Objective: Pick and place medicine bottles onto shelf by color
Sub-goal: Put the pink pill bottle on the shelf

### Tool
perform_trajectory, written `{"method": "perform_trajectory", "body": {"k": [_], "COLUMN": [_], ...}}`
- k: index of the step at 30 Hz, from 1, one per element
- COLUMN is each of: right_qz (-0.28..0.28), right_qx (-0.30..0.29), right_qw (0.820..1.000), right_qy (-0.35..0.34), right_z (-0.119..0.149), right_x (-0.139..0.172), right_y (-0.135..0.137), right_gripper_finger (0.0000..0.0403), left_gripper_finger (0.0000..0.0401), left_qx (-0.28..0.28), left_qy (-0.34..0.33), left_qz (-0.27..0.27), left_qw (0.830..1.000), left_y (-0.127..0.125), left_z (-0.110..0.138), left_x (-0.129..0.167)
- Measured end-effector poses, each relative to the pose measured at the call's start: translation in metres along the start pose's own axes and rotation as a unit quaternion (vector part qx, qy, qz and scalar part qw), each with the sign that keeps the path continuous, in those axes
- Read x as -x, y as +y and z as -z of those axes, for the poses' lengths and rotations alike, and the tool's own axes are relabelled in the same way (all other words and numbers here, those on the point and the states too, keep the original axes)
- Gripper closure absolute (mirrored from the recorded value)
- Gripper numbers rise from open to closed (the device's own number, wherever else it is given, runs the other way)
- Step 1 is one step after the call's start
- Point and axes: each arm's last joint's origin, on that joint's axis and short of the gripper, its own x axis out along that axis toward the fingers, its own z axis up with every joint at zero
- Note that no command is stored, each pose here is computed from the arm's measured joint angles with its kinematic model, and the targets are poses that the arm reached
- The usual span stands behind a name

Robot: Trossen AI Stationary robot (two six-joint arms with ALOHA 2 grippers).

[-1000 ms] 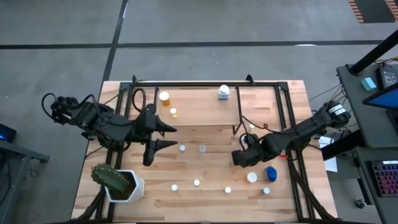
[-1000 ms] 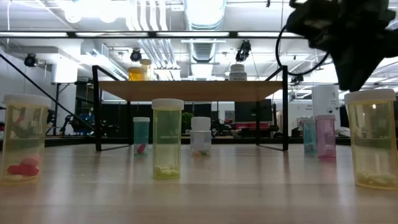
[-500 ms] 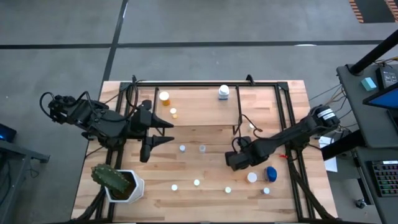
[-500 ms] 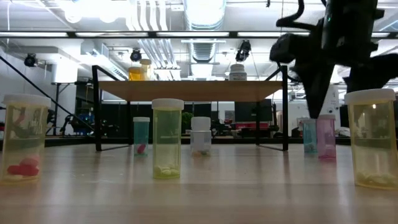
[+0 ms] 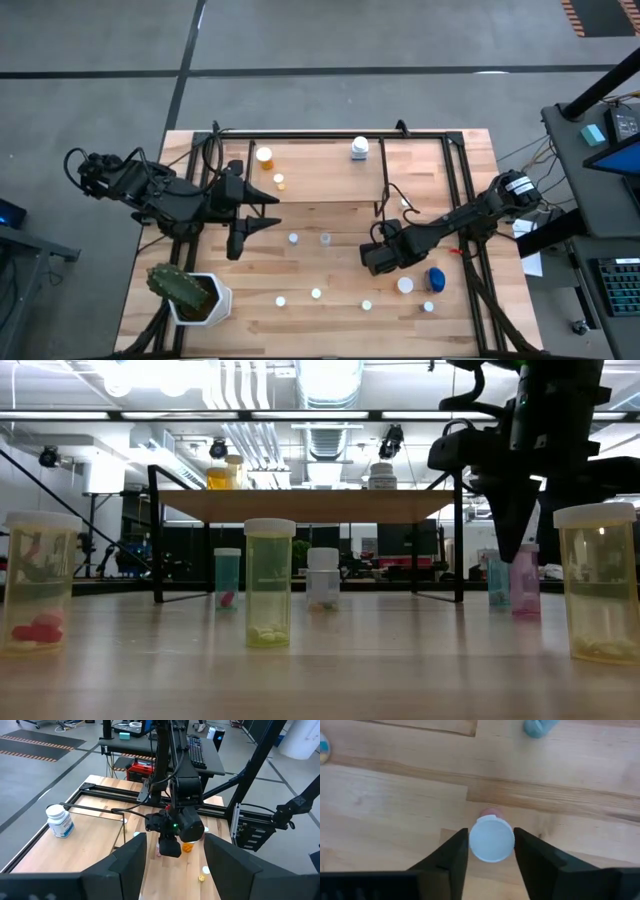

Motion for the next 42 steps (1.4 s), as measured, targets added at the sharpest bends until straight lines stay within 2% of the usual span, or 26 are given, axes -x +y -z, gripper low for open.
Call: {"method": "perform_trajectory", "body": {"k": [5,11,14,17,20,23,25,27,31,34,42], "right_qz": [-0.001,-0.007,-0.066,-0.153,-0.231,-0.266,-0.253,-0.215,-0.12,-0.068,-0.094], "right_qx": [0.001,0.025,0.093,0.19,0.212,0.217,0.227,0.232,0.23,0.23,0.233], "right_qw": [1.0,1.0,0.993,0.969,0.95,0.938,0.936,0.942,0.96,0.966,0.965], "right_qy": [0.0,0.006,0.024,0.032,0.006,-0.056,-0.093,-0.11,-0.104,-0.093,-0.076], "right_z": [0.0,-0.001,-0.004,-0.007,-0.017,-0.044,-0.066,-0.088,-0.131,-0.156,-0.187], "right_x": [0.0,0.007,0.038,0.086,0.134,0.166,0.174,0.178,0.176,0.171,0.166], "right_y": [0.0,0.0,0.01,0.021,0.034,0.049,0.057,0.06,0.052,0.045,0.044], "right_gripper_finger": [0.029,0.0294,0.0294,0.0294,0.0294,0.0294,0.0294,0.0294,0.0294,0.0294,0.0294], "left_gripper_finger": [0.0219,0.0219,0.0219,0.0219,0.0219,0.0219,0.0219,0.0219,0.0219,0.0219,0.0219], "left_qx": [0.0,-0.001,-0.001,-0.002,0.0,0.0,0.0,0.0,-0.001,-0.002,0.009], "left_qy": [0.001,0.001,0.0,-0.003,-0.005,-0.006,-0.006,-0.006,-0.003,-0.001,0.003], "left_qz": [0.0,-0.002,-0.002,-0.001,0.0,0.0,0.0,0.0,-0.001,-0.002,0.0], "left_qw": [1.0,1.0,1.0,1.0,1.0,1.0,1.0,1.0,1.0,1.0,1.0], "left_y": [0.0,0.0,0.0,0.001,0.003,0.003,0.003,0.003,0.002,0.002,0.0], "left_z": [0.0,0.001,0.0,0.0,-0.001,-0.001,-0.001,-0.001,0.001,0.002,0.003], "left_x": [0.0,-0.001,0.0,0.003,0.005,0.005,0.005,0.005,0.004,0.002,0.0]}}
